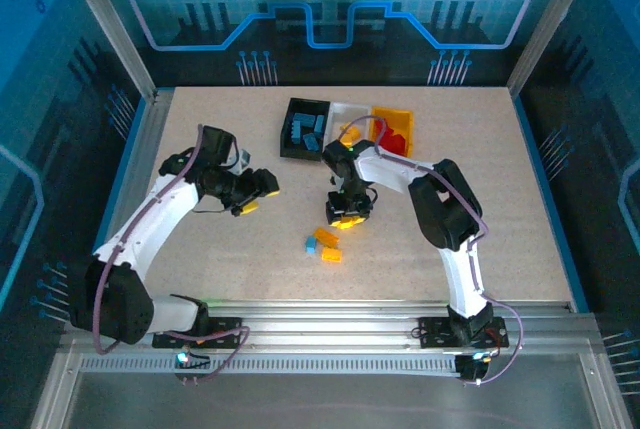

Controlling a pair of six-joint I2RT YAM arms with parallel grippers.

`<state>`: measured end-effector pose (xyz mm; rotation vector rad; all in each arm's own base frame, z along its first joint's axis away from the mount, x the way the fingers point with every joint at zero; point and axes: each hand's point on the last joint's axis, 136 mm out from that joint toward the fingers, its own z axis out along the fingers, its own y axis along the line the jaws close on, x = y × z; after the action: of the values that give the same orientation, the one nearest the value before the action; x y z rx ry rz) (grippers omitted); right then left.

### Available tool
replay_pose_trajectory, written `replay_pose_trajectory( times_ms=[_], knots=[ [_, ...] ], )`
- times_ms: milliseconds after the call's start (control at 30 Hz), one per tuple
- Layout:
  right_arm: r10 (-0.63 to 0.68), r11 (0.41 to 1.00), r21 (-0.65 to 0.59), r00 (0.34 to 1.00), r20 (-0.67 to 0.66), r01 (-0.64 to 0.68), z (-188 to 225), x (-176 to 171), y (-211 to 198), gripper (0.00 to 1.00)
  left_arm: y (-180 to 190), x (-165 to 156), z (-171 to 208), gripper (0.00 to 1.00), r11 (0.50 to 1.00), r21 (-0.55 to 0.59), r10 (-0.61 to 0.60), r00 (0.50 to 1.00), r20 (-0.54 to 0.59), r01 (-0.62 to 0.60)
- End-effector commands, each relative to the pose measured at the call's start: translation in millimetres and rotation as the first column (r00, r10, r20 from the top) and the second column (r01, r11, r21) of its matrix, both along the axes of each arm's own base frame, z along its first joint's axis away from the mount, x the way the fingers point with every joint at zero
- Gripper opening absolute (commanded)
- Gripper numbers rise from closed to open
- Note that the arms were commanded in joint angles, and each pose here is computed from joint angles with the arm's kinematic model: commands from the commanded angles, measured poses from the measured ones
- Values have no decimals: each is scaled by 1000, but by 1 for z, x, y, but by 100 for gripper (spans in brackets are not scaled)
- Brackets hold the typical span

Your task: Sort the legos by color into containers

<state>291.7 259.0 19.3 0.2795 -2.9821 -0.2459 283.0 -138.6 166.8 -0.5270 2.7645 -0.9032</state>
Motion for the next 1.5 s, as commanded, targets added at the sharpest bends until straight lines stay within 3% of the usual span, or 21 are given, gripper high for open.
replay_pose_trajectory(
  times_ms=[0, 267, 400, 567, 733, 900, 1033, 1100, 1267, 1467],
  knots=[
    [-5, 1000, -11, 1000, 21, 6, 3, 7, -2, 51, 7, -7, -3, 69, 1000, 13, 14, 1000, -13, -14],
    [-43, 999, 8, 996, 75, 42, 31, 23, -13, 41, 4, -1, -8, 69, 1000, -4, 17, 1000, -23, -17],
    [-119, 989, 96, 987, 107, 109, 60, 44, -15, 40, 3, 1, -11, 69, 1000, -8, 19, 999, -31, -19],
    [-283, 926, 292, 951, 124, 238, 101, 95, -17, 40, -2, -5, -18, 69, 1000, -21, 17, 998, -57, -18],
    [-448, 808, 469, 889, 93, 357, 125, 160, -21, 40, -11, -21, -31, 71, 1000, -12, -4, 996, -89, 2],
    [-509, 764, 510, 855, 99, 396, 122, 216, -24, 41, -25, -40, -47, 75, 999, 4, -47, 990, -137, 48],
    [-533, 745, 521, 841, 90, 416, 108, 247, -21, 46, -31, -52, -54, 88, 998, 8, -63, 987, -151, 65],
    [-544, 736, 526, 834, 88, 425, 106, 256, -22, 51, -33, -55, -55, 99, 998, 6, -68, 986, -152, 70],
    [-552, 726, 554, 826, 113, 409, 120, 263, -23, 57, -33, -60, -60, 99, 996, 36, -78, 983, -164, 85],
    [-504, 768, 528, 851, 147, 363, 137, 242, -31, 59, -46, -60, -71, 99, 990, 47, -127, 977, -174, 137]
  ],
)
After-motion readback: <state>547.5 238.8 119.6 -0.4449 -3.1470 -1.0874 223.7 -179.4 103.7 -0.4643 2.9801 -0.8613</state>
